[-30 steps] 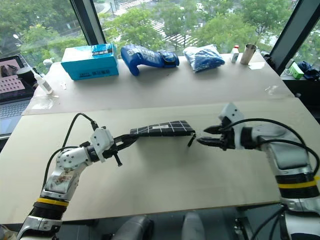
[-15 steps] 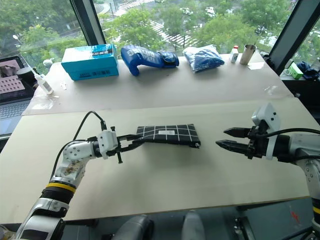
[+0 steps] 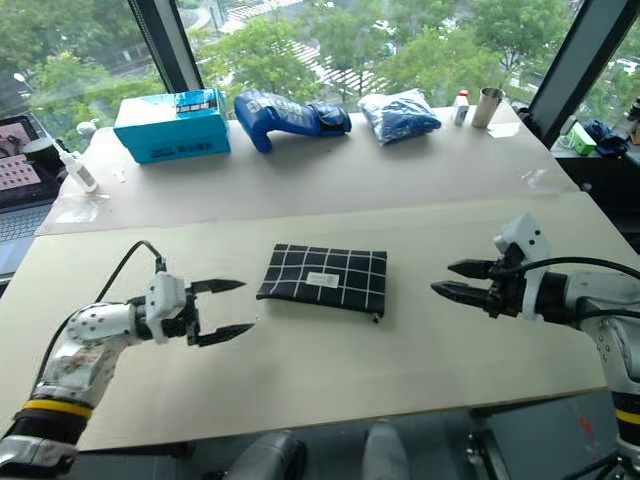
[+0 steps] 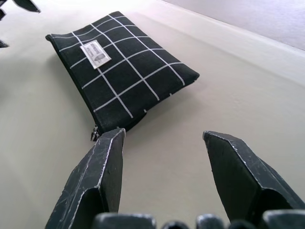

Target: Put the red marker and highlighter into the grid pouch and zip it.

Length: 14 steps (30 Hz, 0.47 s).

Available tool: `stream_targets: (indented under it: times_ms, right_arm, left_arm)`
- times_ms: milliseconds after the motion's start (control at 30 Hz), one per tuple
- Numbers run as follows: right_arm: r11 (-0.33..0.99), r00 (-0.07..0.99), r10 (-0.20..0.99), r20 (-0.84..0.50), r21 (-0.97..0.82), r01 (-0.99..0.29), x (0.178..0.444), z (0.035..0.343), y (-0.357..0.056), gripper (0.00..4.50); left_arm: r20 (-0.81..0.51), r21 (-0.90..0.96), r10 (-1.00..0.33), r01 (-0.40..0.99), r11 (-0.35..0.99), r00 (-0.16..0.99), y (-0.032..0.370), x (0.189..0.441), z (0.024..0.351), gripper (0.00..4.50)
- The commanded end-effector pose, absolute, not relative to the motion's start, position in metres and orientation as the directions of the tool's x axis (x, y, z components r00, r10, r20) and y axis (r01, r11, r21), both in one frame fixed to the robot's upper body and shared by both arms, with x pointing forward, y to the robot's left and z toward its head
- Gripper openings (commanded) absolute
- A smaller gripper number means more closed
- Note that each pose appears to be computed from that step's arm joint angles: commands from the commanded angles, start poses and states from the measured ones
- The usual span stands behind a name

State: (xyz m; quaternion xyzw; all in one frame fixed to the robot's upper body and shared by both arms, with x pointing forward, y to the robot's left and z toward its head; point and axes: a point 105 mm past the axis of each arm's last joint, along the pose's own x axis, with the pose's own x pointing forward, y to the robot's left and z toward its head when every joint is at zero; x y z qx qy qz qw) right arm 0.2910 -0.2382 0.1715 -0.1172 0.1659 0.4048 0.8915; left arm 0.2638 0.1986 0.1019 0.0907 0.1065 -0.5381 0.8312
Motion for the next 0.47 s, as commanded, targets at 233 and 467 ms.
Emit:
stream_targets:
  times_ms: [233,467]
  right_arm:
    - [0.650,0.666,0.653,-0.360,-0.184,-0.737,0.298,0.178,-0.249,2.96]
    - [0.662,0.679,0.645,-0.349,-0.188,-0.726,0.304,0.175,-0.249,2.96]
  left_arm:
    - [-0.174,-0.173,-0.653,0.630,0.757,0.737,0.266,0.276,0.138,4.17]
    - [-0.151,-0.168,-0.618,0.596,0.785,0.772,0.269,0.276,0.138,4.17]
